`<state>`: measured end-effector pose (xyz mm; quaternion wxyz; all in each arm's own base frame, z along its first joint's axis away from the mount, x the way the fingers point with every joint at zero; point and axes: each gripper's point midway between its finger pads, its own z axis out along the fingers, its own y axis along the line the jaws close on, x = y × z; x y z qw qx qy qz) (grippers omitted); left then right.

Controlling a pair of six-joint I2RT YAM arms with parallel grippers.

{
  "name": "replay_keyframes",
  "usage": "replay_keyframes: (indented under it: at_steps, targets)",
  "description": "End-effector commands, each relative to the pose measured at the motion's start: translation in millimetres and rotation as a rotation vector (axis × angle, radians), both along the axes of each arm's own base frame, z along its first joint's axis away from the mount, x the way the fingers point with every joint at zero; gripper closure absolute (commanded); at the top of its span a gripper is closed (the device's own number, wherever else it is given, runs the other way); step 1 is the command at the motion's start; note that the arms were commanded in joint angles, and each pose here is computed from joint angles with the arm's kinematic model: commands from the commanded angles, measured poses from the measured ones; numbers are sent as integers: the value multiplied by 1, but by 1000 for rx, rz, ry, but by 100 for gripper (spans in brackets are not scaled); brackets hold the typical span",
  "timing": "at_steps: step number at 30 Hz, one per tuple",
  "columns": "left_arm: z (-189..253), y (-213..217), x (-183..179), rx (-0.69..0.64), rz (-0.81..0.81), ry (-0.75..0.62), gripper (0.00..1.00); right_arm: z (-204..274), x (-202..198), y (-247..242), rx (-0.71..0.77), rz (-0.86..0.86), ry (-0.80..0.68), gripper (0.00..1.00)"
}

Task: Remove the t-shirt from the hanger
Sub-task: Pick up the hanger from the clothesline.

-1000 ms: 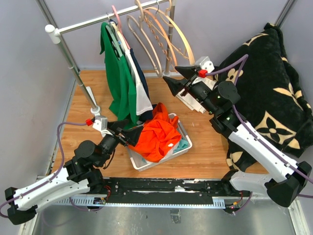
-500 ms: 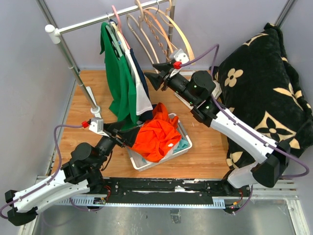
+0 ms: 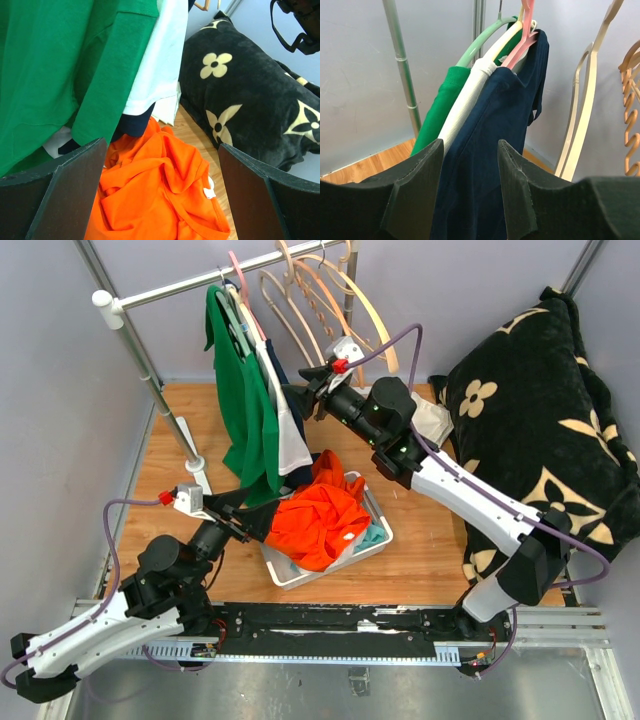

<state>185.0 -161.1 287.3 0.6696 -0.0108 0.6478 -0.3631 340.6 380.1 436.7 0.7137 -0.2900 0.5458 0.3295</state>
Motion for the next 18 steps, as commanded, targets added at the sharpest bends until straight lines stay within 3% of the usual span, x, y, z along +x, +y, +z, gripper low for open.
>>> replay_keyframes:
  at_steps: [1, 18]
  targets:
    - [0, 7, -1, -15, 21, 2, 2, 25, -1, 4, 70, -13, -23, 52]
    - [1, 13, -2, -23, 36, -4, 2, 10, 22, 13, 40, -94, 31, 52]
